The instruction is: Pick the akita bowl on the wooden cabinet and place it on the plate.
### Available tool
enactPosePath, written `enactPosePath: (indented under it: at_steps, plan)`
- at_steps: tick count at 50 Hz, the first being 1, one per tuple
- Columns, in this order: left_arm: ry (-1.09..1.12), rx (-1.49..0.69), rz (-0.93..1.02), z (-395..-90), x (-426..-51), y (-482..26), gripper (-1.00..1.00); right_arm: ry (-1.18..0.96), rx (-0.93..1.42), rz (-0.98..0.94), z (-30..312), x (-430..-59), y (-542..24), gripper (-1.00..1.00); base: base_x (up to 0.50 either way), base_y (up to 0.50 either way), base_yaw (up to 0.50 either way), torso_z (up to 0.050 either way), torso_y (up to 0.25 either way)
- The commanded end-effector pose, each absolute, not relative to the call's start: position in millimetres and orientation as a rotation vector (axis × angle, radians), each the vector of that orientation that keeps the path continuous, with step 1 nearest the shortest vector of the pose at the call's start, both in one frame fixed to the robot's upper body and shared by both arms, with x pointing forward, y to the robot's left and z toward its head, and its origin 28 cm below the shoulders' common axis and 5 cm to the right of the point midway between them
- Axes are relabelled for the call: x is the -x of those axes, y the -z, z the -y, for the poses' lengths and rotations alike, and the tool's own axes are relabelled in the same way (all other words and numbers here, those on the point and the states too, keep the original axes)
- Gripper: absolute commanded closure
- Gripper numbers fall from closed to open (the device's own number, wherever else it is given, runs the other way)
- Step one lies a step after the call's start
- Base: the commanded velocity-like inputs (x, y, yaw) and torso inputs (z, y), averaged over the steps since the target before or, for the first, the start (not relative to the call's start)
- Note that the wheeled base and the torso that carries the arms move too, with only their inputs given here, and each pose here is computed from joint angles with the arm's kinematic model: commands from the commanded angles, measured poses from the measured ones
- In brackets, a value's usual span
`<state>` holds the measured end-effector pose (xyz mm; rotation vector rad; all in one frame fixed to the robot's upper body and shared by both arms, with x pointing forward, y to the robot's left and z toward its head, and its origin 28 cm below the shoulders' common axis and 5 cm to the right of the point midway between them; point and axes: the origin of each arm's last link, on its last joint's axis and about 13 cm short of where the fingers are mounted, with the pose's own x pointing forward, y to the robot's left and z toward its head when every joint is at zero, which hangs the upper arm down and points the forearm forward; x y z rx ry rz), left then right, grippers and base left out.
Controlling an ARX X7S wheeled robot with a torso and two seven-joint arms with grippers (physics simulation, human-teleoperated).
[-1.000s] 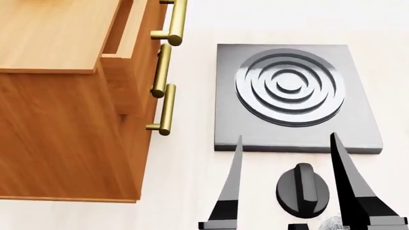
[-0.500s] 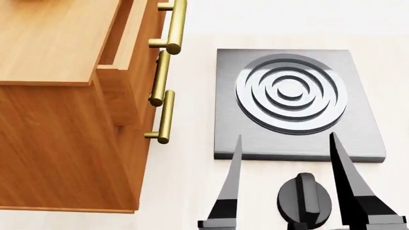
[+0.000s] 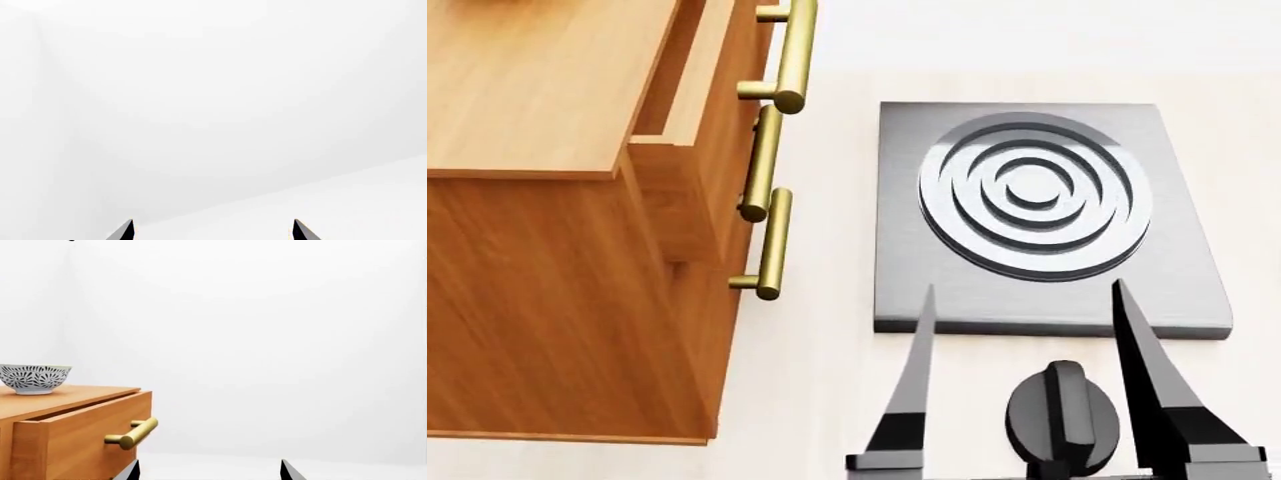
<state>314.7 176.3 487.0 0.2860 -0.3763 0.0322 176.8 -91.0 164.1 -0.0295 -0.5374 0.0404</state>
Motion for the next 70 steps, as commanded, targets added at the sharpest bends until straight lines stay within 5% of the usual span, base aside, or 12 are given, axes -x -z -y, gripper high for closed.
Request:
enactPosePath:
  at_steps: [1,28,38,70]
  plan:
    - [-0.057,-0.316,0.373,-178,-338,-490,-1.0,-0.038,0.009,0.535,93,-183,-158,-1.0,0.0,0.0,0.0,0.0,0.0]
    - [-0.091,-0.318,0.328,-193,-354,-498,-1.0,-0.013,-0.001,0.507,95,-189,-149,-1.0,0.0,0.07,0.0,0.0,0.0]
    - [-0.17,-0.368,0.202,-215,-368,-497,-1.0,-0.016,-0.001,0.487,95,-193,-143,-1.0,0.0,0.0,0.0,0.0,0.0]
    - [-0.053,-0.537,-0.311,-226,-333,-504,-1.0,-0.024,-0.001,0.476,92,-195,-141,-1.0,0.0,0.0,0.0,0.0,0.0]
